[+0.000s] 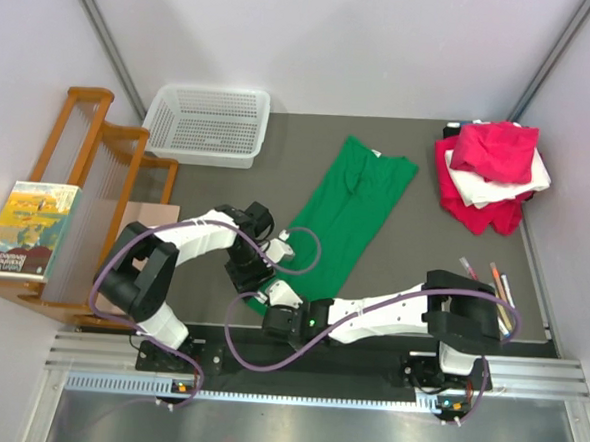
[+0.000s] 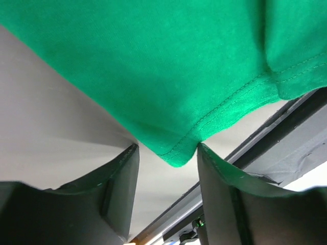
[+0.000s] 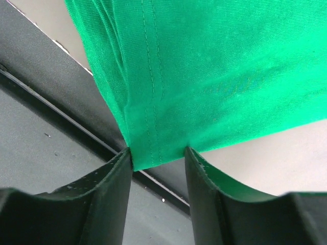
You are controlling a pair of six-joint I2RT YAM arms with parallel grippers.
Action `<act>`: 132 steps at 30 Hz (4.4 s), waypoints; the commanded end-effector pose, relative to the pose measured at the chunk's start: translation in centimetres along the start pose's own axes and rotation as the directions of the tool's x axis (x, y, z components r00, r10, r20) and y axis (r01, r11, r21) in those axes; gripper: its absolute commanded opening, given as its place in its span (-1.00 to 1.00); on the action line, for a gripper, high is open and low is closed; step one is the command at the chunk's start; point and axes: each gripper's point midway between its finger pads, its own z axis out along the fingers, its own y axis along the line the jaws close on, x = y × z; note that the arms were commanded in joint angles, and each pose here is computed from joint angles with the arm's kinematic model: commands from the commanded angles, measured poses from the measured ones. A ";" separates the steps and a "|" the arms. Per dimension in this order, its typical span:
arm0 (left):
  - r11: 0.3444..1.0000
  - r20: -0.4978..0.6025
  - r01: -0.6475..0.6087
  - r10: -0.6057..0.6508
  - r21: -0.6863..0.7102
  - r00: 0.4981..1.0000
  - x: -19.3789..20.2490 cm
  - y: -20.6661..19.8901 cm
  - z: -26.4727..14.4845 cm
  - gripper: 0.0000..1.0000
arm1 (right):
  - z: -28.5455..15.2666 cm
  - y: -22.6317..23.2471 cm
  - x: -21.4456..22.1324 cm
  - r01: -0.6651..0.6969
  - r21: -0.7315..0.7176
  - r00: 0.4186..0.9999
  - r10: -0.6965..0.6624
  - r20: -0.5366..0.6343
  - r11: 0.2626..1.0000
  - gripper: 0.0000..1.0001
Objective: Fold and stack the t-shirts
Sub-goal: Fold the tshirt
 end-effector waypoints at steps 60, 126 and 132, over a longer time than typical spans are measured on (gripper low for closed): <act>0.997 0.209 -0.025 0.039 -0.069 0.977 -2.9 -2.7 -12.0 -1.00 | -10.1 0.4 -3.4 -0.140 -0.096 0.975 0.154 0.162 0.985 -1.00; 0.976 0.352 0.042 0.037 -0.214 0.935 -26.8 11.1 -9.9 -1.00 | -2.2 -24.8 -9.7 -0.539 0.137 0.824 0.486 0.290 0.831 -1.00; 0.977 0.332 0.034 0.038 -0.208 0.943 -27.9 12.7 -7.9 -1.00 | -1.9 -25.8 -9.7 -0.545 0.147 0.822 0.492 0.287 0.825 -1.00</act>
